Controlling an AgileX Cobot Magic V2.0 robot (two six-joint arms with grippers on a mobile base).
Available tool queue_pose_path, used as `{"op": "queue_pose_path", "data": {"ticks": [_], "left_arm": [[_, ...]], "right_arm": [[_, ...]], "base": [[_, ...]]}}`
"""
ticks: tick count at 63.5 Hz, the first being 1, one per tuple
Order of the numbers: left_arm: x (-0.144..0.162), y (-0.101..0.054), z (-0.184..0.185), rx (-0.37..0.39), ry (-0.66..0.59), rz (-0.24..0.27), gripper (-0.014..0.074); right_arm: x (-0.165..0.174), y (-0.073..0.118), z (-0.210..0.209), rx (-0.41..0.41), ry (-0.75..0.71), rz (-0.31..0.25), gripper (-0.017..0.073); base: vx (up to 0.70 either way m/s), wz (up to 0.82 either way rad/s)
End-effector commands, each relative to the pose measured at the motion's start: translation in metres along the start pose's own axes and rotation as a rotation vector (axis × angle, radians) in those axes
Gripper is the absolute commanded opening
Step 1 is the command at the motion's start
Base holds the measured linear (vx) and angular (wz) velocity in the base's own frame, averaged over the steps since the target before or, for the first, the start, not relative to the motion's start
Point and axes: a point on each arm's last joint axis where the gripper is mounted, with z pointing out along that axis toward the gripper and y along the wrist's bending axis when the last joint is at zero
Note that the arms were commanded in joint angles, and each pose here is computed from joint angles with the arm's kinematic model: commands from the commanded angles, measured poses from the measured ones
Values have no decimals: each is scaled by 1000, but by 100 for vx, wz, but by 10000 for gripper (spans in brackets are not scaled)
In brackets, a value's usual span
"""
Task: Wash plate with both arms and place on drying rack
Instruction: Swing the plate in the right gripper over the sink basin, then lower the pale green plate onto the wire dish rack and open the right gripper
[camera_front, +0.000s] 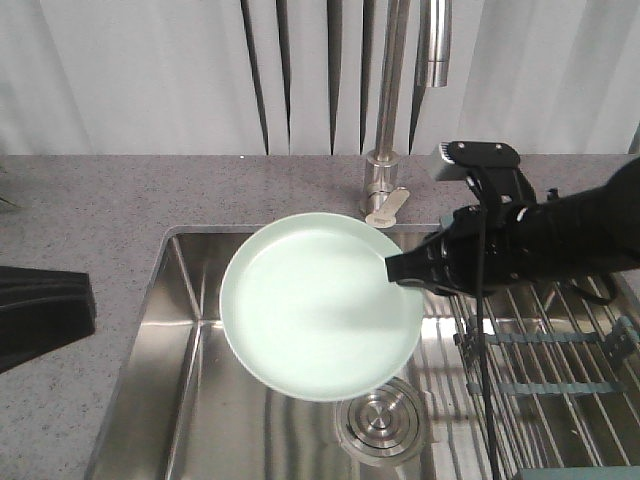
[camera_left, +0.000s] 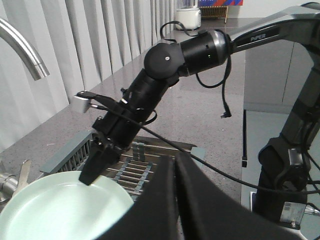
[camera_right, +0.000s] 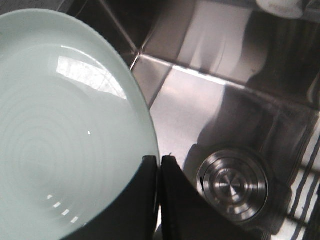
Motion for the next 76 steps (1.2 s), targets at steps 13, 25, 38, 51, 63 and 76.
{"op": "queue_pose_path", "data": {"ticks": [13, 25, 38, 51, 63, 76], "left_arm": [[-7, 1, -1, -33, -16, 23, -6], [-7, 1, -1, -33, -16, 23, -6], [-7, 1, -1, -33, -16, 23, -6], [-7, 1, -1, -33, -16, 23, -6], [-7, 1, -1, -33, -16, 23, -6], [-7, 2, -1, -35, -17, 23, -6]], "right_arm": [[-58, -30, -17, 102, -191, 14, -1], [-46, -51, -46, 134, -91, 34, -1], [-27, -26, -71, 114, 24, -19, -1], [-11, 30, -45, -1, 3, -61, -1], [-27, 40, -9, 20, -145, -31, -1], [-35, -28, -20, 166, -163, 97, -1]], "base": [[0, 0], [0, 0], [0, 0], [0, 0], [0, 0], [0, 0]]}}
